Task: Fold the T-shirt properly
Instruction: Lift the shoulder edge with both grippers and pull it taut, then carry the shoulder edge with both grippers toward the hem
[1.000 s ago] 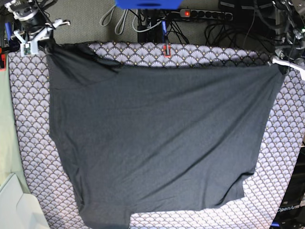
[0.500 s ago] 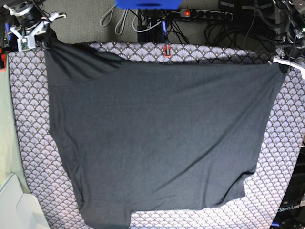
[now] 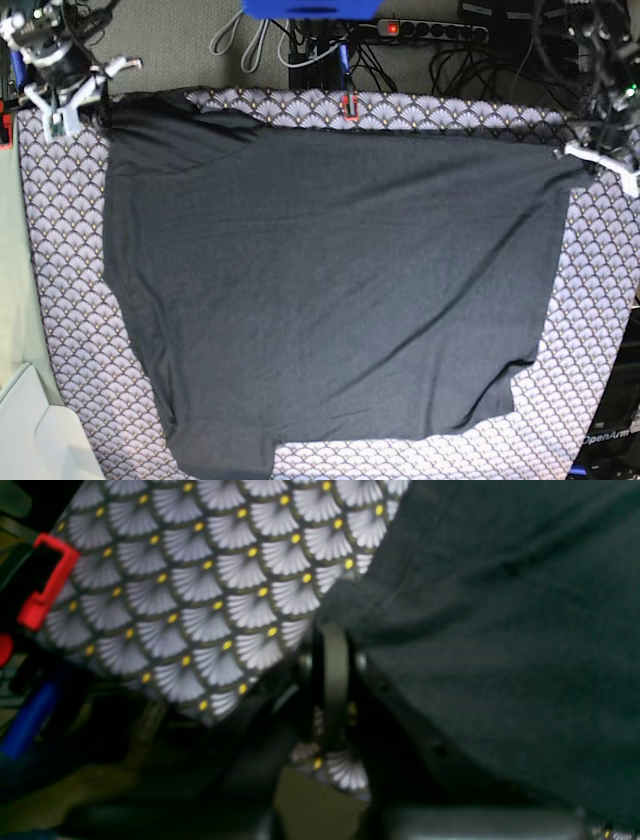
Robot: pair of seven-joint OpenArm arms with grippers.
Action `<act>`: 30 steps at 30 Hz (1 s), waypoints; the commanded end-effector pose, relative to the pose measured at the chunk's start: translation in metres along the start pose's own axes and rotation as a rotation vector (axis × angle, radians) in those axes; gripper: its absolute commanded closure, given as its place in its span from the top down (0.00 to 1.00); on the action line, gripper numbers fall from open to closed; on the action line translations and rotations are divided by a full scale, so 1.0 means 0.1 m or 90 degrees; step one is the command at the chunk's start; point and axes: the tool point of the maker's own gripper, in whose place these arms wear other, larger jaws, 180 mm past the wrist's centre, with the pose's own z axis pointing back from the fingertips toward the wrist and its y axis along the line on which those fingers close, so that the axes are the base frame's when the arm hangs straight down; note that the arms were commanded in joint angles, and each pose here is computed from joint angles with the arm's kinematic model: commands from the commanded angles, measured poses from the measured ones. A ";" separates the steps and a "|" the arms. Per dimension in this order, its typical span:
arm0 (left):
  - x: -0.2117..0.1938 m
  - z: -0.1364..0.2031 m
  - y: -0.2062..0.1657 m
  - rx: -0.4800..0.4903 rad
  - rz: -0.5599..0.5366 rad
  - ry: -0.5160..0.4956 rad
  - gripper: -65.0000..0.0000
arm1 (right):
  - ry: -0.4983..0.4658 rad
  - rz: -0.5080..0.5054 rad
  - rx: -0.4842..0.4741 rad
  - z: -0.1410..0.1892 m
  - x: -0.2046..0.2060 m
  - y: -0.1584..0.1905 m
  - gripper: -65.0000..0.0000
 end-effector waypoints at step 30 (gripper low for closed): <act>1.31 -0.49 -0.58 -0.003 -0.047 -0.121 0.01 | -0.058 0.135 -0.090 -0.75 1.47 -0.45 0.00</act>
